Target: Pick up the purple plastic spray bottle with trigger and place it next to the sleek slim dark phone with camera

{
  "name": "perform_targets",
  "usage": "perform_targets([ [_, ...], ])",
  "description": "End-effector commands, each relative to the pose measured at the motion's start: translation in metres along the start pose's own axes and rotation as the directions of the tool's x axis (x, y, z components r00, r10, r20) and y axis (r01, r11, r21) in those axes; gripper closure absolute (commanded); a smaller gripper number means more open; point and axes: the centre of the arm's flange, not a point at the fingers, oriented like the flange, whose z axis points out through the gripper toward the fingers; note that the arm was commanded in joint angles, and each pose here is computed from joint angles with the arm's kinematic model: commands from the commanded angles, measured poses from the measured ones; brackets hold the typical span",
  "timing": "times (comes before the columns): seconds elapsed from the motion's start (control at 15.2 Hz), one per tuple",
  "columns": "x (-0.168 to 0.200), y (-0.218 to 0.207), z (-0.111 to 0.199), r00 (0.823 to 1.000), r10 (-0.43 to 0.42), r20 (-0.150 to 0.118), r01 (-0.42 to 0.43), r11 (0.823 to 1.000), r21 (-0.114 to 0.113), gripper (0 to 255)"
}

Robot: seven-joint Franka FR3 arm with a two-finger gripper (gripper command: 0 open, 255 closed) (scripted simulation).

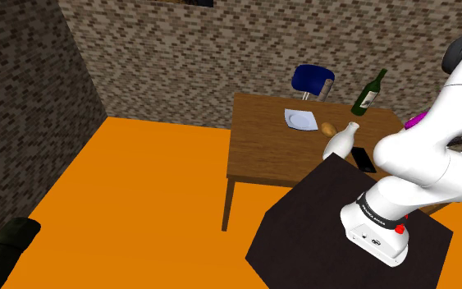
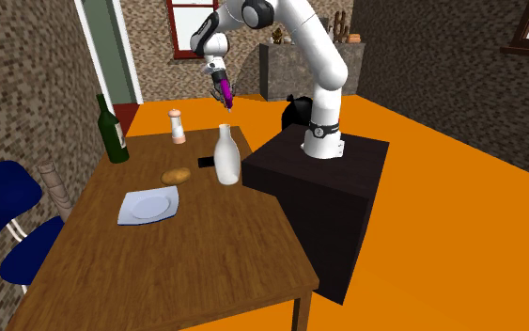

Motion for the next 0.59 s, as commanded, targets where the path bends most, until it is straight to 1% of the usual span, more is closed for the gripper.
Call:
perform_targets([
  [0.0, -0.006, 0.002, 0.009, 1.000, 0.000, 0.000, 0.000, 1.000, 0.000, 255],
  [0.53, -0.029, 0.011, 0.043, 1.000, 0.000, 0.000, 0.000, 1.000, 0.000, 255],
])
